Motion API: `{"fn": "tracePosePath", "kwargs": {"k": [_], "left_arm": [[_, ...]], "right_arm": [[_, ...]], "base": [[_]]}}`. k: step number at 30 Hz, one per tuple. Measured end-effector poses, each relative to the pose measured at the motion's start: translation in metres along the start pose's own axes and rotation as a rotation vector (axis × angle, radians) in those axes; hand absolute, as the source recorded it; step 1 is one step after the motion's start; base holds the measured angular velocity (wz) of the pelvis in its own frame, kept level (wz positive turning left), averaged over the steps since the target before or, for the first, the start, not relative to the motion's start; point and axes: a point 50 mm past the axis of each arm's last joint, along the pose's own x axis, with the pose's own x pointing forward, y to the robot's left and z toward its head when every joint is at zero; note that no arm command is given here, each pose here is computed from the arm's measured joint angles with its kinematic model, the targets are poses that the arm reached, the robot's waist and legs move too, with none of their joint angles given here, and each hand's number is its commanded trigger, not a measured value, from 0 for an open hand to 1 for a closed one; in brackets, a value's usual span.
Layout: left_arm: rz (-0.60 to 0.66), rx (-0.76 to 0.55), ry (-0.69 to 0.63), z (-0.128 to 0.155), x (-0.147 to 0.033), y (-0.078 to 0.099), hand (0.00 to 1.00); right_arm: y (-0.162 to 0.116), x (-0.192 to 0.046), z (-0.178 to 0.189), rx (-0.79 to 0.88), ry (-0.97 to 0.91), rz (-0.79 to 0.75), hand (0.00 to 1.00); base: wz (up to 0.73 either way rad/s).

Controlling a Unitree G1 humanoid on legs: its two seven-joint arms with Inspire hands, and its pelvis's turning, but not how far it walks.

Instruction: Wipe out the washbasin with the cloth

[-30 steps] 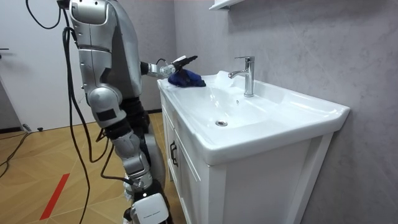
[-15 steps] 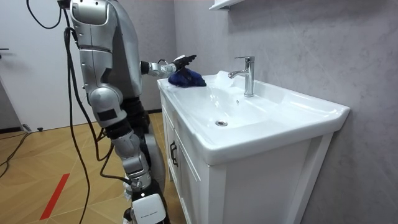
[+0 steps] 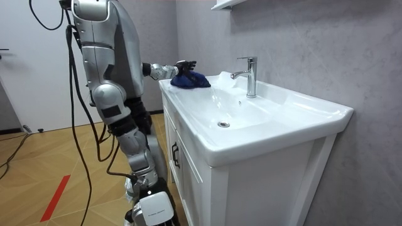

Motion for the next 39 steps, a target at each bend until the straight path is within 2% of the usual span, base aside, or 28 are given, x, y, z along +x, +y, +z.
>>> {"fn": "tracePosePath", "kwargs": {"k": [4,16,22,27,34,39], "left_arm": [[-0.021,-0.04,0.016,0.001,0.0,-0.001,0.0],[-0.057,-0.04,0.012,0.002,0.003,0.002,0.0],[-0.044,0.09,-0.101,0.015,0.006,0.008,0.0],[-0.007,0.175,-0.157,0.024,0.017,0.025,0.0],[-0.084,0.301,-0.166,0.029,0.025,0.033,0.0],[-0.137,0.326,-0.206,0.042,0.025,0.033,0.0]], "right_arm": [[0.0,0.0,0.0,0.016,0.003,0.006,0.0],[0.001,0.0,0.0,0.023,0.004,0.022,0.0],[-0.002,0.0,-0.004,0.039,0.015,0.026,0.0],[-0.007,0.0,-0.009,0.045,0.026,0.024,0.0],[-0.014,0.0,-0.01,0.05,0.03,0.009,0.0],[-0.016,0.001,-0.005,0.086,0.019,0.001,0.0]], "base": [[0.0],[0.0],[0.0],[0.0],[0.0],[0.01]]}}
